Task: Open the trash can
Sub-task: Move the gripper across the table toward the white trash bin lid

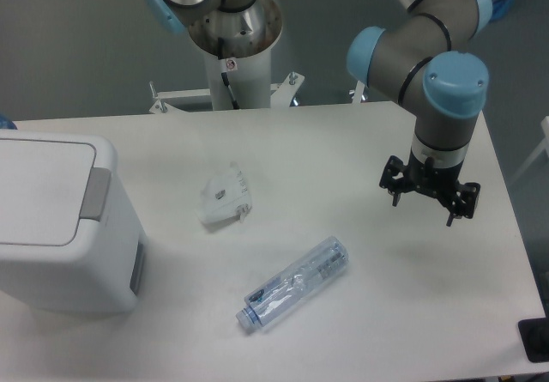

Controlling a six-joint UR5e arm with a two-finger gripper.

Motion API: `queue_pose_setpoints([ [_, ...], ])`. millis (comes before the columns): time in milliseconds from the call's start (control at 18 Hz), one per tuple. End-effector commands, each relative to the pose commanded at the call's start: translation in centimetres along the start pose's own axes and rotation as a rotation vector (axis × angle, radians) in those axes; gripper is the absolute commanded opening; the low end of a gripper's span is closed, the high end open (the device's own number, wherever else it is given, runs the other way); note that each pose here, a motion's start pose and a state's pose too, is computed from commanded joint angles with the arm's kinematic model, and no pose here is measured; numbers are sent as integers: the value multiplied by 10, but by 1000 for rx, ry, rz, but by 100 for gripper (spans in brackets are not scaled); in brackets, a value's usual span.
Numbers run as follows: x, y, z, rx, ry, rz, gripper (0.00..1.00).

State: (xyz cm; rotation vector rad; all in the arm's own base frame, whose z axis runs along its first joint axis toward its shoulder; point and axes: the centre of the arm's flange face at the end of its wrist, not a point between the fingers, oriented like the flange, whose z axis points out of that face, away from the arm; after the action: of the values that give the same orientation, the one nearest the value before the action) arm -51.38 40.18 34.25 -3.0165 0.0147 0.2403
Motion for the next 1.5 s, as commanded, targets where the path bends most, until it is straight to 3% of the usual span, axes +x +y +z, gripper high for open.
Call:
queue_pose_setpoints([
  [333, 59, -51, -36, 45, -11, -142, 100],
  [500, 93, -69, -72, 136, 7, -225, 100],
  [722, 138, -98, -124, 305, 102, -357, 100],
  [944, 179, -124, -161, 398, 187, -434, 100],
  [1278, 237, -148, -193, 446, 238, -406, 100],
  [1500, 268, -161, -188, 431, 265, -361, 100],
])
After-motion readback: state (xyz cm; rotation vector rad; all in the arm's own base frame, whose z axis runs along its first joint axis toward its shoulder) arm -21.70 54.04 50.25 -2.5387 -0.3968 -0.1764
